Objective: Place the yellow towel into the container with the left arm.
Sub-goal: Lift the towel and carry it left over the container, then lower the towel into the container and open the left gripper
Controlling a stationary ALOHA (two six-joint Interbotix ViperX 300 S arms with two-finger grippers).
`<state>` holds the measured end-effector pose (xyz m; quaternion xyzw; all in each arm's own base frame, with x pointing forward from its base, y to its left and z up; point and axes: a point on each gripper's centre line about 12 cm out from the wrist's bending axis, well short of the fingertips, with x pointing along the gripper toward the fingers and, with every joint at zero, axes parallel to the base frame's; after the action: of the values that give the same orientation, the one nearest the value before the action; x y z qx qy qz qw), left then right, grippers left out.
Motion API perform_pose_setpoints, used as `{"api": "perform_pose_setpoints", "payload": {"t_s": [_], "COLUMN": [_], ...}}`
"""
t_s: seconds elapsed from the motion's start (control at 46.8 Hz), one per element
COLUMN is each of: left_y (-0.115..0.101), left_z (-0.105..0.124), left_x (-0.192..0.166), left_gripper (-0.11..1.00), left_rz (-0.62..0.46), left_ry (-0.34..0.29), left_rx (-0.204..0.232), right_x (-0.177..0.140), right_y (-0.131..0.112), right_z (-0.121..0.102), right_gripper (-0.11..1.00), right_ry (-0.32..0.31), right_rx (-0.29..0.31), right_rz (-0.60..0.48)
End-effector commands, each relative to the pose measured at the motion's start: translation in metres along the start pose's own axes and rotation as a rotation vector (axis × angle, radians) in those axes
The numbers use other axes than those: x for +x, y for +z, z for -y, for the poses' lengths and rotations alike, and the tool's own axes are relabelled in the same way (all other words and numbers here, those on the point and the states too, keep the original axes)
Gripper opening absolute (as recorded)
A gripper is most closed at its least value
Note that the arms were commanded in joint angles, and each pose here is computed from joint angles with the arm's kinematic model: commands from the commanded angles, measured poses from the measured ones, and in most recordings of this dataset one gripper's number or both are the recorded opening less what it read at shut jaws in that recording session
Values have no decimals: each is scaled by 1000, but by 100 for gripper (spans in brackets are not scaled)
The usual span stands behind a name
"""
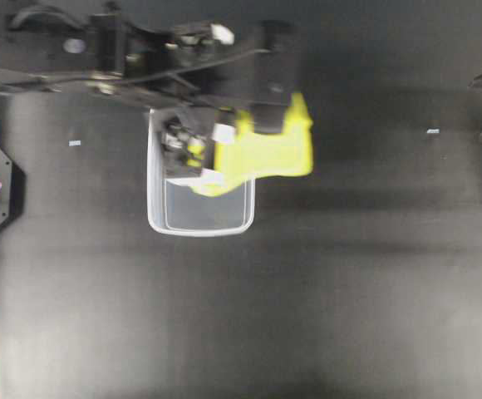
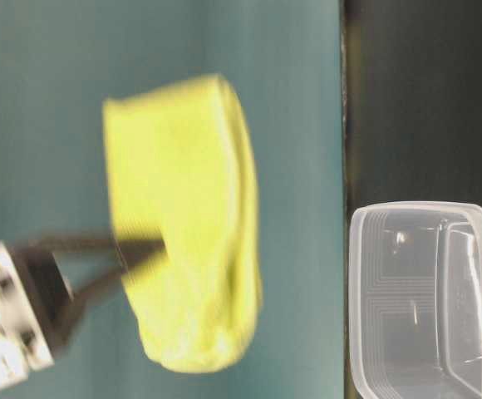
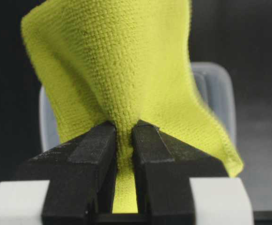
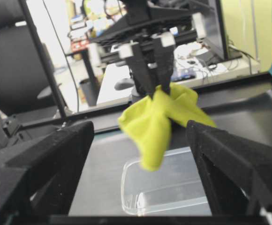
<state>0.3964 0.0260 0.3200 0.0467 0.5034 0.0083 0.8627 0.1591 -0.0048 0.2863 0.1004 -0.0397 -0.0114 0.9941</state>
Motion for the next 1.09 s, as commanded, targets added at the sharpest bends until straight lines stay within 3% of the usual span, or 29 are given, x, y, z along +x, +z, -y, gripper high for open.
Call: {"api": "perform_pose_setpoints", "payload": {"t_s": [0.0,0.214,0.385,0.534,0.855,1.068], "left_y": [-20,-48,-51,-63,-66,-75], "left_z": [0,-7,-4,-2,-5,-3], "left_x": [-14,-11,1,18,34,57], "left_gripper": [7,7,7,7,7,8], "left_rz": [24,32,78,34,80,17], "left_ry": [9,23,24,19,29,18], "left_rx": [6,-17,-5,27,27,29], "right_x": [1,1,1,1,1,1], "right_y": [7,7,7,8,10,9], "right_z": [-2,-2,-2,-2,-2,-2], "right_gripper": [77,77,77,77,77,77], "right_ry": [5,5,5,6,10,9], "right_rx": [2,5,5,5,6,5], "right_rz": [16,21,18,25,39,34]}}
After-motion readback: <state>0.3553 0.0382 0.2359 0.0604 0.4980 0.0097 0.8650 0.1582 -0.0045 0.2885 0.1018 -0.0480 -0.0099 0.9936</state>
